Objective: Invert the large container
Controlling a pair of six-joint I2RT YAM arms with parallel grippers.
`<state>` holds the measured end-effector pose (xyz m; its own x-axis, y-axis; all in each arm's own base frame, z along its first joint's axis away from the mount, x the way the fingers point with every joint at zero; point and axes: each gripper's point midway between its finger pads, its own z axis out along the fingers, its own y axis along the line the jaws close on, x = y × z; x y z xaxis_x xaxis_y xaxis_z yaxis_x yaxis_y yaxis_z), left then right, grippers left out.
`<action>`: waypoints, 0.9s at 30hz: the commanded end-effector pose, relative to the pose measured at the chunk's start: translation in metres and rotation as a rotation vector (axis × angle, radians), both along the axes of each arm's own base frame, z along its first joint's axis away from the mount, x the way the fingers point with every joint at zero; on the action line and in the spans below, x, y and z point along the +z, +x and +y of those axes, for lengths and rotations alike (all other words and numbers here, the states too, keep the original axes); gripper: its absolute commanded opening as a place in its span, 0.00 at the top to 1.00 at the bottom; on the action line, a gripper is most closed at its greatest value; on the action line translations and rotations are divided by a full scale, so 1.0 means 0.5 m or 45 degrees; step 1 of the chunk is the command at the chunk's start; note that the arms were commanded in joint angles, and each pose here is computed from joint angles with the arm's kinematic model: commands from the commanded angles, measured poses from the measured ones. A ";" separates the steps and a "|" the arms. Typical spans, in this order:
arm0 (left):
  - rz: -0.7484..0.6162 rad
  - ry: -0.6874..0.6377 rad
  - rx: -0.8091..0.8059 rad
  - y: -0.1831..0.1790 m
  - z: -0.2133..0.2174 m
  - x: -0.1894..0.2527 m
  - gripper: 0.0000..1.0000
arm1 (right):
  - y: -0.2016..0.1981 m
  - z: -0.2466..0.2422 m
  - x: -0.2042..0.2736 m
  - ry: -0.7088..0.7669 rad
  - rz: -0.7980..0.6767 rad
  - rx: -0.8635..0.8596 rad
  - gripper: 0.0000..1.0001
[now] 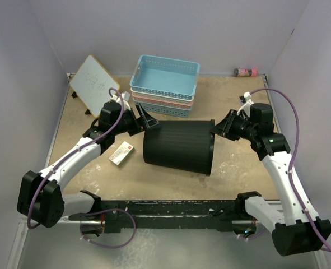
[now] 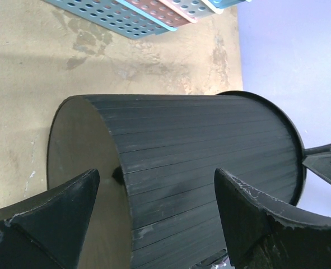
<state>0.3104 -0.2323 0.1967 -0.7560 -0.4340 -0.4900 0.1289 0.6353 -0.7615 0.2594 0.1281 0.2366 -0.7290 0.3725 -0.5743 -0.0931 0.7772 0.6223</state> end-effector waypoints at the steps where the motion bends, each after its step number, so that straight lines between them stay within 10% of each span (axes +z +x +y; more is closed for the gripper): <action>1: -0.145 -0.162 -0.056 0.002 -0.025 0.105 0.20 | -0.004 -0.001 -0.035 -0.024 0.054 0.017 0.88; 27: -0.453 -0.415 -0.185 0.020 -0.072 0.385 0.20 | 0.022 0.026 -0.103 0.125 0.130 -0.021 0.98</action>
<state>0.3422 -0.2415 0.3242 -0.6216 -0.5356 -0.5717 0.3097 0.5023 -0.8073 0.2847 0.1312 0.2222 -0.6961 0.4674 -0.5450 -0.0560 0.7215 0.6902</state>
